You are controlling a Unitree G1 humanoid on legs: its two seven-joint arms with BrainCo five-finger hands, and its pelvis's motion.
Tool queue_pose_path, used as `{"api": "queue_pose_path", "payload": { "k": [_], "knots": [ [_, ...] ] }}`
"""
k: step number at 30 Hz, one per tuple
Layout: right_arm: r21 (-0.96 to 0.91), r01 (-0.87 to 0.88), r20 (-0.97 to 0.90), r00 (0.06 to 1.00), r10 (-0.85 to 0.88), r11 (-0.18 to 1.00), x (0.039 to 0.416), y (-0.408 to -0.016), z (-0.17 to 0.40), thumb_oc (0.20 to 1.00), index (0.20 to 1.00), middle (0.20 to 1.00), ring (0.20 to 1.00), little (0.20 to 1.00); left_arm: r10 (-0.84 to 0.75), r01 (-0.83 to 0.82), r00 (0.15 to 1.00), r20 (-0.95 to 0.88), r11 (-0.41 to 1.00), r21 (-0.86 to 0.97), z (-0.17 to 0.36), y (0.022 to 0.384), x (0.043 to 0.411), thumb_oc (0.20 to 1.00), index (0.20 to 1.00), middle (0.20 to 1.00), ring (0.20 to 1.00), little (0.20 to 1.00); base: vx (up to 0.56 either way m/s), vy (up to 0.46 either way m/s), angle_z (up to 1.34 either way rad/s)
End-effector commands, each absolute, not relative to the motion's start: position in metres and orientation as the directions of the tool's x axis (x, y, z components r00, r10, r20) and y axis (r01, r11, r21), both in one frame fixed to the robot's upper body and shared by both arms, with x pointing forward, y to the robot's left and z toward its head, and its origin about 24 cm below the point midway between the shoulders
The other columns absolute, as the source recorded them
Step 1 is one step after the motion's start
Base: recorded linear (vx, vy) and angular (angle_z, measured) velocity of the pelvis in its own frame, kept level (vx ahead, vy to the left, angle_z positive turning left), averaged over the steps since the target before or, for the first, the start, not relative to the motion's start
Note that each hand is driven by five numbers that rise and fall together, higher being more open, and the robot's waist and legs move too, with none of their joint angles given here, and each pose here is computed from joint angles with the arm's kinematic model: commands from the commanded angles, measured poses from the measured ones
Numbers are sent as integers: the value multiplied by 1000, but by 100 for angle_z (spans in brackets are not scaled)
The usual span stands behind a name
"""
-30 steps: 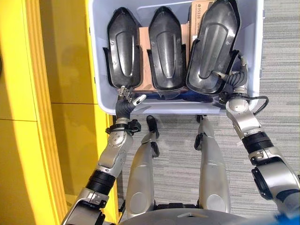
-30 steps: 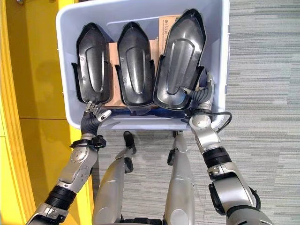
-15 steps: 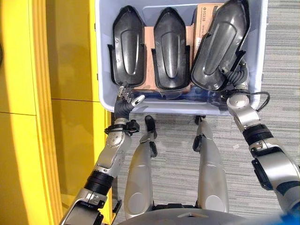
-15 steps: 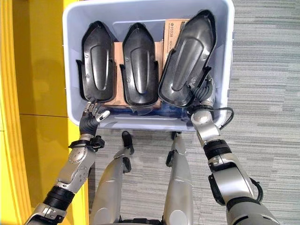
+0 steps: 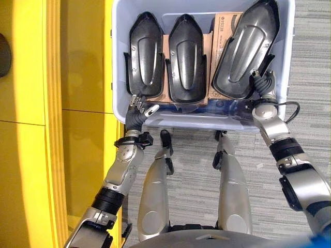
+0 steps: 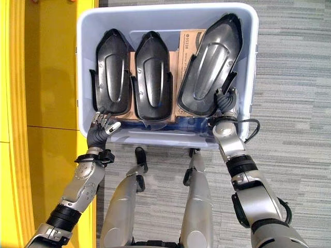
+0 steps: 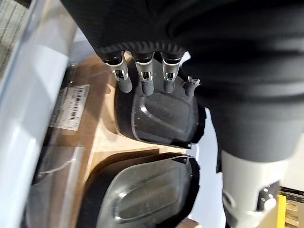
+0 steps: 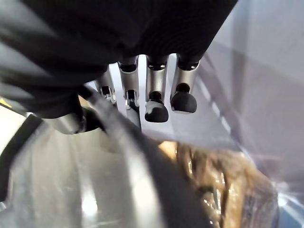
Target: Move parts from the plastic box to the shelf.
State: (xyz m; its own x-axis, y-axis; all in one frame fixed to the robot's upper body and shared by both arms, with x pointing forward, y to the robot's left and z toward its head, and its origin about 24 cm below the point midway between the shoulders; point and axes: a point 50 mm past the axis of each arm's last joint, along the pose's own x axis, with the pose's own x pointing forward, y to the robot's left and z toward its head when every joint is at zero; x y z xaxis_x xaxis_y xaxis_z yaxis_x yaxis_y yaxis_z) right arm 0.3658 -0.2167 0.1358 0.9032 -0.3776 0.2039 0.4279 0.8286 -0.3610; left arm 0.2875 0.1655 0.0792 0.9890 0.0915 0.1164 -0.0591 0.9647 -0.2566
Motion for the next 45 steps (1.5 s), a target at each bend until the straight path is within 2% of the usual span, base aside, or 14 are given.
{"api": "queue_pose_path", "payload": {
  "k": [1,3,5,18,27,35,40,42,45],
  "knots": [
    [-255,382,349,893,-284,888,361,-197,167,200,200,200,200,200,96,-59,984,152,971,-232,84,176,280,1000,1000,1000,1000,1000,0,0,0],
    [-226,390,397,874,-281,893,355,-198,176,200,200,200,200,200,96,-61,984,148,972,-227,83,177,278,1000,1000,1000,1000,1000,-32,-13,-1],
    [-128,380,519,813,-264,916,336,-194,198,200,200,200,200,200,88,-58,988,126,973,-224,77,180,271,1000,1000,1000,1000,1000,-45,-32,-4],
    [-90,221,630,768,-116,971,283,-179,194,200,200,200,200,200,86,-77,996,30,974,-214,51,189,249,1000,1000,1000,1000,1000,41,-20,-4],
    [-23,123,534,841,-92,992,256,-190,160,200,200,200,200,200,151,-159,987,-57,969,-188,30,208,229,1000,1000,1000,1000,1000,39,-13,-7],
    [56,23,374,926,-42,998,244,-194,125,200,200,200,200,200,230,-260,958,-169,948,-185,5,223,205,1000,1000,1000,1000,1000,21,-69,-2],
    [17,-93,433,898,77,995,259,-172,143,200,200,200,200,200,309,-359,921,-237,909,-213,-9,231,185,1000,1000,1000,1000,1000,-97,-245,5],
    [-3,-91,462,883,82,996,263,-170,151,200,200,200,200,200,310,-366,918,-246,902,-229,-11,229,185,1000,1000,1000,1000,1000,-166,-250,25],
    [-67,25,442,897,7,997,260,-192,146,200,200,200,200,200,255,-316,934,-250,916,-247,-13,217,193,1000,1000,1000,1000,1000,-147,-188,211]
  ]
}}
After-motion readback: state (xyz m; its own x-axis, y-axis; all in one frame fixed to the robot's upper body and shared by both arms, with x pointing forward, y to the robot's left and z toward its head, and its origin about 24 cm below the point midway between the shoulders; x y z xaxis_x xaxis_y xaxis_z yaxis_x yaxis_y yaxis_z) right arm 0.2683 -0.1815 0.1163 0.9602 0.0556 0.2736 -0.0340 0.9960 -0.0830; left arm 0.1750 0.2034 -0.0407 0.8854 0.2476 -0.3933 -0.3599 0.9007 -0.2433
